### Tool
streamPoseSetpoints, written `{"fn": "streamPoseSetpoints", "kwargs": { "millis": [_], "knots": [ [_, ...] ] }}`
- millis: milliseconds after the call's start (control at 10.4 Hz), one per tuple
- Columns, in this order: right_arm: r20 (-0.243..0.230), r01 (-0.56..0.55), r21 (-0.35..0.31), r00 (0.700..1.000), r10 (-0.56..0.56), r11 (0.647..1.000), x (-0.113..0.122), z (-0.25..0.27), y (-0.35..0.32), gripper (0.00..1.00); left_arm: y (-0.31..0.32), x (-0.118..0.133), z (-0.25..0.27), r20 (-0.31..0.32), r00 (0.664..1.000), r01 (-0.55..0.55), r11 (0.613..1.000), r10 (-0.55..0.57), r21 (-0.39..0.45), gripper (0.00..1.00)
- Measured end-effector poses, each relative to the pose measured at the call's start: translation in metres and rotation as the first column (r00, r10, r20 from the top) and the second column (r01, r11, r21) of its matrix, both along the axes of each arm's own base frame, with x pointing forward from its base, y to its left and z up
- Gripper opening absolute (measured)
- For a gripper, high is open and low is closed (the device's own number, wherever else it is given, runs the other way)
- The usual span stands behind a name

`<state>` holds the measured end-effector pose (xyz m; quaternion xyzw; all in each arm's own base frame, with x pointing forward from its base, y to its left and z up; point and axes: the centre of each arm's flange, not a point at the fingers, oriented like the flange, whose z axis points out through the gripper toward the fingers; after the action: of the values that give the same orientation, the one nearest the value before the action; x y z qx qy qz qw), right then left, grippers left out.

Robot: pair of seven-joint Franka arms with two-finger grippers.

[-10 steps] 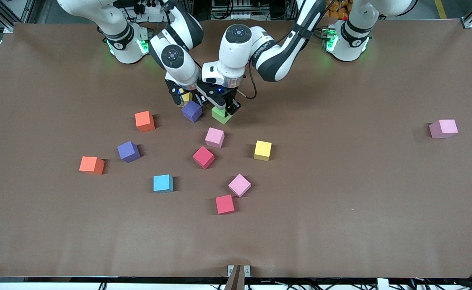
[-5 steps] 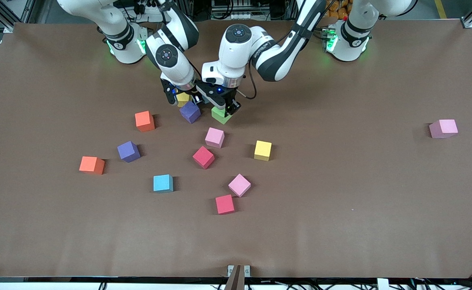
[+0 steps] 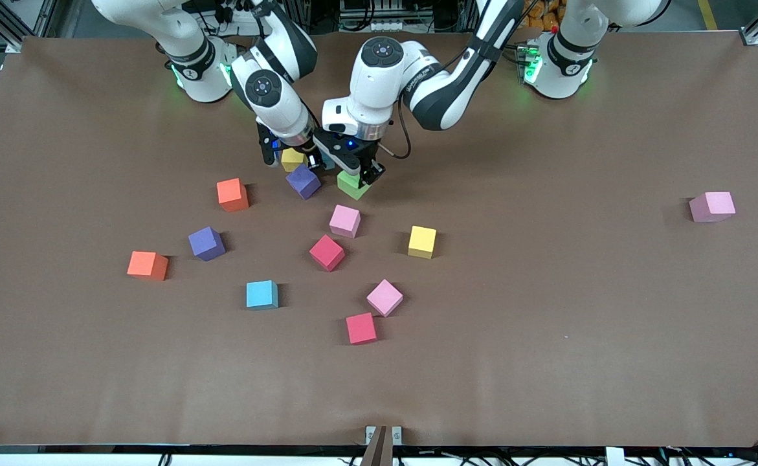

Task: Form number 2 with 11 blocks
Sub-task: 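Move the cyan block against the yellow block with the right gripper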

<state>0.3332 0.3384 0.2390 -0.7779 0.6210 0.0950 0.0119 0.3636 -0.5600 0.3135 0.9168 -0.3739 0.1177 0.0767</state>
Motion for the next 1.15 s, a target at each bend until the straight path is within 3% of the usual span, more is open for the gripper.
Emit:
{"fn": "streamPoseSetpoints", "kwargs": {
  "millis": [576, 1153],
  "knots": [
    [0.038, 0.053, 0.020, 0.998, -0.054, 0.998, 0.002, -0.007, -0.012, 0.59, 0.000, 0.001, 0.001, 0.001, 1.000, -0.001, 1.000, 0.001, -0.002, 0.54],
    [0.005, 0.107, 0.036, 0.994, -0.107, 0.994, -0.006, -0.011, -0.012, 0.59, -0.002, 0.002, 0.004, 0.005, 1.000, -0.001, 1.000, 0.001, -0.008, 0.54]
  ]
}}
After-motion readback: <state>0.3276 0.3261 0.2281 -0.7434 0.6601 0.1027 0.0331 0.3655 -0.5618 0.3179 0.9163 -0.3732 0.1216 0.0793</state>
